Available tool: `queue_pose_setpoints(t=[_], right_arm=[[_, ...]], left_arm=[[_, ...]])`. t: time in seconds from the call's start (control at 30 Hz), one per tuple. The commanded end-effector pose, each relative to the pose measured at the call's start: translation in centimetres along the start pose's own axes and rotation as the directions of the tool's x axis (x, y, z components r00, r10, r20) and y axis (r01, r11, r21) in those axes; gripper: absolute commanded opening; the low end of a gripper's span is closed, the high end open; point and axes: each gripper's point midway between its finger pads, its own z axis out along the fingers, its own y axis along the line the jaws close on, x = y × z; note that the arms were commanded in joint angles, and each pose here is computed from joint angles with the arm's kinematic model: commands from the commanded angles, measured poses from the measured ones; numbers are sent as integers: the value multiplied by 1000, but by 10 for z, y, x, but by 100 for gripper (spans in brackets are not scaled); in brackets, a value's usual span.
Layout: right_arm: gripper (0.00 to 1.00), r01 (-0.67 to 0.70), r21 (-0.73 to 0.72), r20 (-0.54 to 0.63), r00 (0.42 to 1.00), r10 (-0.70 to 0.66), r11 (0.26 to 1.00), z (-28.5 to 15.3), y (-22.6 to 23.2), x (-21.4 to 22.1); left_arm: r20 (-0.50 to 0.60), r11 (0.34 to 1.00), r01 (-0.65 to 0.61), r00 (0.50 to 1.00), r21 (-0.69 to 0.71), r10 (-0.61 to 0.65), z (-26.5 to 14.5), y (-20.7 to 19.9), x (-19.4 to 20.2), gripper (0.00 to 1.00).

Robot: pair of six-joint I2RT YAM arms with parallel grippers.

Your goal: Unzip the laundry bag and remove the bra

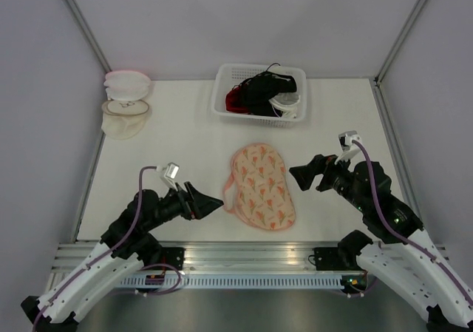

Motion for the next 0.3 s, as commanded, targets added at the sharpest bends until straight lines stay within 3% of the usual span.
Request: queue_pose_setpoints(t=[0.0,0.27], right_arm=[[98,15,106,-50,999,-9,994,-9,-28,25],[98,-35,44,10,999,34,998,-23,-19,22]], left_arm=[[59,981,-165,985,103,160,-7,-34,-22,100],[108,967,-222,972,127,209,-14,-48,-33,100]])
